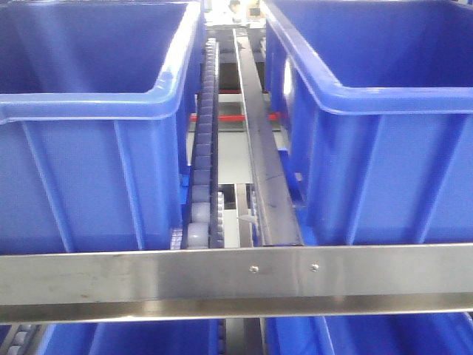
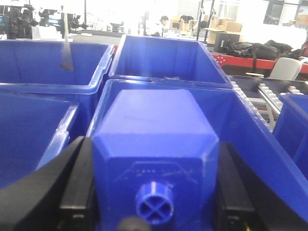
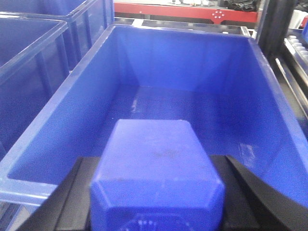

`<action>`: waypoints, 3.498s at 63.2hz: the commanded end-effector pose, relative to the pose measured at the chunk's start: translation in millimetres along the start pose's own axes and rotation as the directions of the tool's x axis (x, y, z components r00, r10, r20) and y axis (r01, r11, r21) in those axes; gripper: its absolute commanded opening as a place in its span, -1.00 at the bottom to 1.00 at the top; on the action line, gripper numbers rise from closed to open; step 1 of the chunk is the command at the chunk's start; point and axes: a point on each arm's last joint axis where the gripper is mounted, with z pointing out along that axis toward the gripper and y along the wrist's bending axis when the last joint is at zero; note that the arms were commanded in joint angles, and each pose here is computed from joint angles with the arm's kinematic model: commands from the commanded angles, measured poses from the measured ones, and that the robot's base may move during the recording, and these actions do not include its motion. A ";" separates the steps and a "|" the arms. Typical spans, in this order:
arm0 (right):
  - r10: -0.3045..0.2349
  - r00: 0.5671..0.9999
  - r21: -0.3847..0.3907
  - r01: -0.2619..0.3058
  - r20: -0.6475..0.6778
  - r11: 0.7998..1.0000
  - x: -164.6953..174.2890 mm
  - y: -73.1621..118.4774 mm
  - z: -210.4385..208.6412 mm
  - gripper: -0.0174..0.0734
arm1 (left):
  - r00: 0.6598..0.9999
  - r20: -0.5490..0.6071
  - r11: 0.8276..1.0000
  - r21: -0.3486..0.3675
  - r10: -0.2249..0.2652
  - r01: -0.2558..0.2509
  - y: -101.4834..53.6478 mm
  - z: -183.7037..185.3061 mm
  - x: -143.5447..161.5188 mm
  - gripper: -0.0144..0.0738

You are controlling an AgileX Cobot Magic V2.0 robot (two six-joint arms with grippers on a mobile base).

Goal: Pick and sort blue part to right shelf
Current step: 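Stop the base in front of the shelf bins, then lower both held blue parts into the blue bins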

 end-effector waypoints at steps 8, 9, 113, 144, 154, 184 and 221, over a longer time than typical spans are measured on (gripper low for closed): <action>-0.006 0.993 0.005 0.005 0.120 1.000 -17.8 -0.2 -2.3 0.04 | 0.994 0.112 1.000 0.008 -0.001 0.000 -1.3 -0.7 -16.8 0.03; -0.006 0.993 0.005 0.005 0.120 1.000 -17.8 -0.2 -2.3 0.04 | 0.994 0.112 1.000 0.008 -0.001 0.000 -1.3 -0.7 -16.8 0.03; -0.008 1.000 0.001 0.008 -0.010 1.000 -53.6 0.8 85.6 0.04 | 0.990 -0.080 0.982 0.155 0.119 -0.106 -23.5 70.6 -1.9 0.03; -0.005 0.994 -0.006 0.005 -0.107 1.000 -38.0 1.5 173.3 0.14 | 0.979 -0.158 0.974 0.207 0.131 -0.097 -48.0 161.1 29.3 0.35; 0.030 0.994 0.001 -0.030 -0.107 1.000 -38.1 1.2 173.0 0.62 | 0.982 -0.169 0.979 0.196 0.091 -0.057 -47.9 162.6 29.9 0.48; 0.056 0.996 0.007 -0.056 -0.065 0.998 -51.8 0.0 159.9 0.67 | 0.985 -0.148 0.979 0.196 0.087 -0.057 -47.5 158.5 24.7 -0.03; 0.069 0.997 0.095 -0.066 -0.027 0.993 -64.1 -19.3 124.7 -0.47 | 0.998 -0.016 0.997 0.051 0.062 -0.061 -12.1 124.6 -11.8 -0.37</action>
